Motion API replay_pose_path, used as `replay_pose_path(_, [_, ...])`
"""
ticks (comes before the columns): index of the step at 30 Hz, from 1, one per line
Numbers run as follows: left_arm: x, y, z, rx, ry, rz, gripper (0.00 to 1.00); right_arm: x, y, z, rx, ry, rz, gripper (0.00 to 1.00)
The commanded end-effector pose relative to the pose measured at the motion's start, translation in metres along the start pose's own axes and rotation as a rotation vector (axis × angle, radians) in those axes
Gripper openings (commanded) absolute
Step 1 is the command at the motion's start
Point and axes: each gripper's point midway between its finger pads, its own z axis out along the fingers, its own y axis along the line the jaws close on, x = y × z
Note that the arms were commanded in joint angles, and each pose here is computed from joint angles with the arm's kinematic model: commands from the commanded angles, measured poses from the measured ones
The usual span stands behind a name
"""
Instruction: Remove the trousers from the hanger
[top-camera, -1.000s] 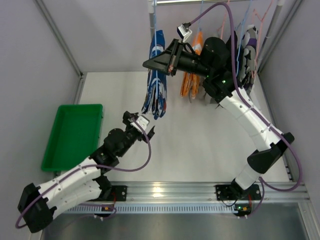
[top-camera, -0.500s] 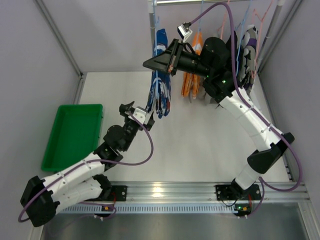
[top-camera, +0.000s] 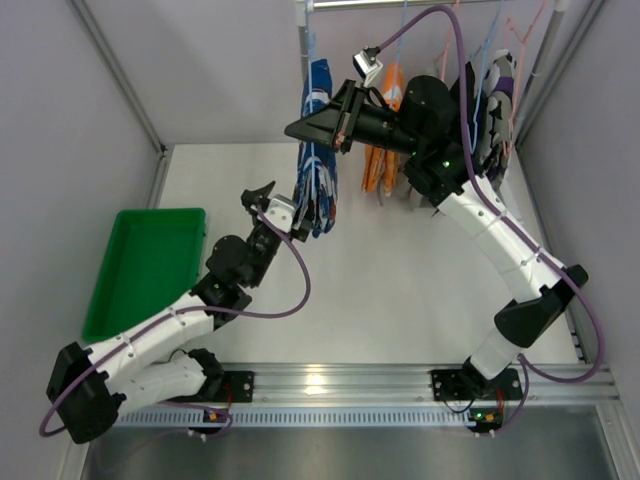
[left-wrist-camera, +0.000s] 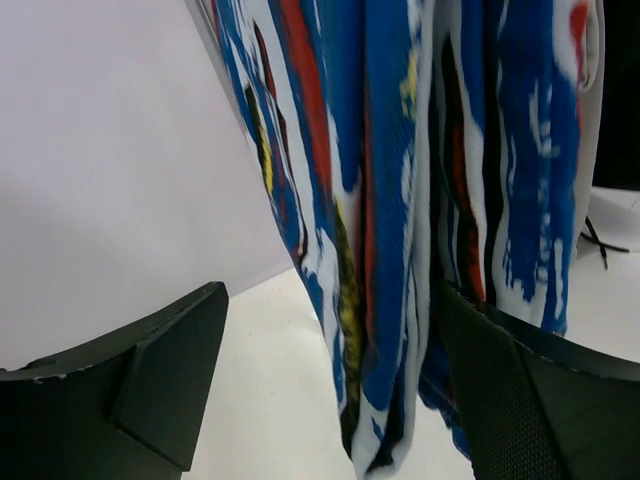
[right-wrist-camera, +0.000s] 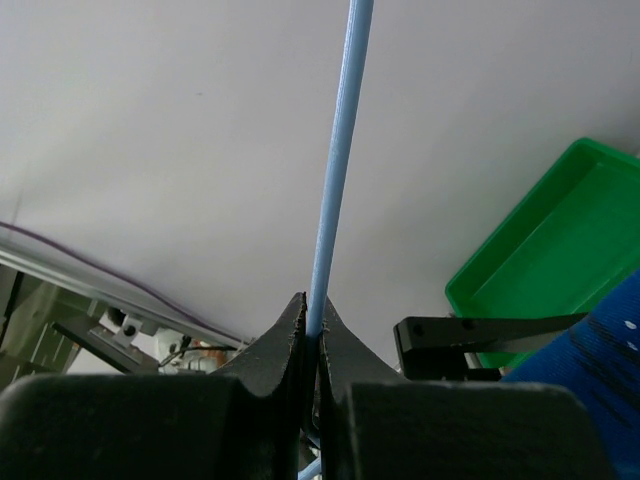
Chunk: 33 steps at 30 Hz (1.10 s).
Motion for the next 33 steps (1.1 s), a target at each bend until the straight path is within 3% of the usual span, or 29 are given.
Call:
replay_pose_path(1, [-0.060, 0.014, 0.010, -0.036, -0.168, -0.022, 0.88, -0.015, 0.076, -0.022, -0.193, -0.087, -0.178, 0.00])
replay_pose_path(10, [-0.127, 0.028, 0.019, -0.047, -0.305, -0.046, 0.63, -0.011, 0.070, -0.022, -0.182, -0.077, -0.173, 0.00])
replay_pose_path(12, [-0.136, 0.030, 0.020, -0.044, -0.320, -0.064, 0.49, -0.009, 0.068, -0.023, -0.178, -0.075, -0.173, 0.00])
replay_pose_path(18, [-0.153, 0.026, 0.023, -0.007, -0.346, -0.070, 0.26, -0.004, 0.057, -0.023, -0.154, -0.064, -0.182, 0.00])
replay_pose_path(22, [-0.161, 0.029, 0.024, -0.011, -0.347, -0.060, 0.00, -0.001, 0.047, -0.023, -0.131, -0.056, -0.205, 0.00])
replay_pose_path(33, [-0.227, 0.055, 0.016, -0.041, -0.441, -0.043, 0.00, 0.029, -0.068, -0.055, 0.150, -0.019, -0.161, 0.00])
